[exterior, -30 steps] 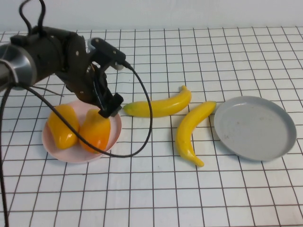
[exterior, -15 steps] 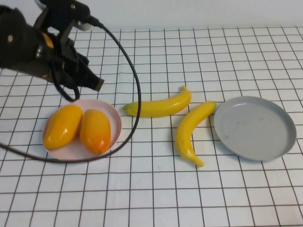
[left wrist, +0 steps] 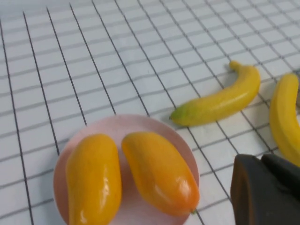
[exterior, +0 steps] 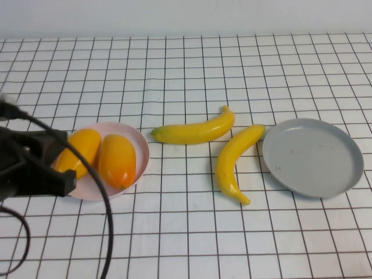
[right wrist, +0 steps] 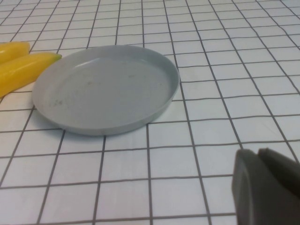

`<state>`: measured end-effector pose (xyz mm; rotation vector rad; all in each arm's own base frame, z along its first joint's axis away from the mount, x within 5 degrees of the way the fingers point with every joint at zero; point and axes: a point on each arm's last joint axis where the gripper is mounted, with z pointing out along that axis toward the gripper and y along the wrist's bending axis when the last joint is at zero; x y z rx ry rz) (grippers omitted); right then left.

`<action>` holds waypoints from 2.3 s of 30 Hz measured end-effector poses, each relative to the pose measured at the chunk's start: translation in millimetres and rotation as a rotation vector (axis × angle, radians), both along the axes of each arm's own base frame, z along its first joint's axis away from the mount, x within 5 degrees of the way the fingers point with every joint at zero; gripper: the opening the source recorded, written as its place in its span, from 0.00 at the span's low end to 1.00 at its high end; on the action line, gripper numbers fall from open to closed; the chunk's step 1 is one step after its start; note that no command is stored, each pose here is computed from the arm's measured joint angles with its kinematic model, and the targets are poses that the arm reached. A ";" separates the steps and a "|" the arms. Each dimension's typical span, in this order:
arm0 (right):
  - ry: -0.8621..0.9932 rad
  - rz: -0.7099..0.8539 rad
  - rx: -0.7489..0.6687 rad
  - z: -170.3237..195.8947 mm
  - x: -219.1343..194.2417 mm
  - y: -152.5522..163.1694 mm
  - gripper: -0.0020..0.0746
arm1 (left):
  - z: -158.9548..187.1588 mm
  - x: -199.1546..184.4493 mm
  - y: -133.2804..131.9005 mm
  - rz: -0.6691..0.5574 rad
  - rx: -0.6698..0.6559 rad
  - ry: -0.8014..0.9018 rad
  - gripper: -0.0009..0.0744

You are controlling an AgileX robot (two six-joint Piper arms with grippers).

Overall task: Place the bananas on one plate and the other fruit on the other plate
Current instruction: Put another type of fruit in the right plate

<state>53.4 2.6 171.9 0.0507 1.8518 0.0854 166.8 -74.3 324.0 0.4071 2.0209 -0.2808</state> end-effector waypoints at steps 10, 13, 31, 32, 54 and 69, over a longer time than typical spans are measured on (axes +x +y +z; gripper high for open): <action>0.000 0.000 0.000 0.0 0.0 0.0 0.01 | -9.5 -39.0 20.6 -0.005 0.015 -0.232 0.01; 0.000 0.000 0.000 0.0 0.0 0.0 0.01 | -25.1 -45.8 23.0 -0.007 -0.002 -0.252 0.01; -0.001 0.000 0.000 0.0 0.0 0.0 0.01 | -112.0 -101.6 66.8 0.290 -0.071 -0.512 0.01; -0.001 0.000 0.000 0.0 0.0 0.0 0.00 | -116.2 -103.3 68.5 0.314 -0.066 -0.513 0.01; -0.003 0.000 0.000 0.2 -0.1 0.0 0.00 | -151.8 -114.1 76.7 0.427 0.026 -0.192 0.01; -0.003 0.000 0.000 0.2 -0.1 0.0 0.01 | -151.7 -114.2 76.7 0.425 0.029 -0.194 0.01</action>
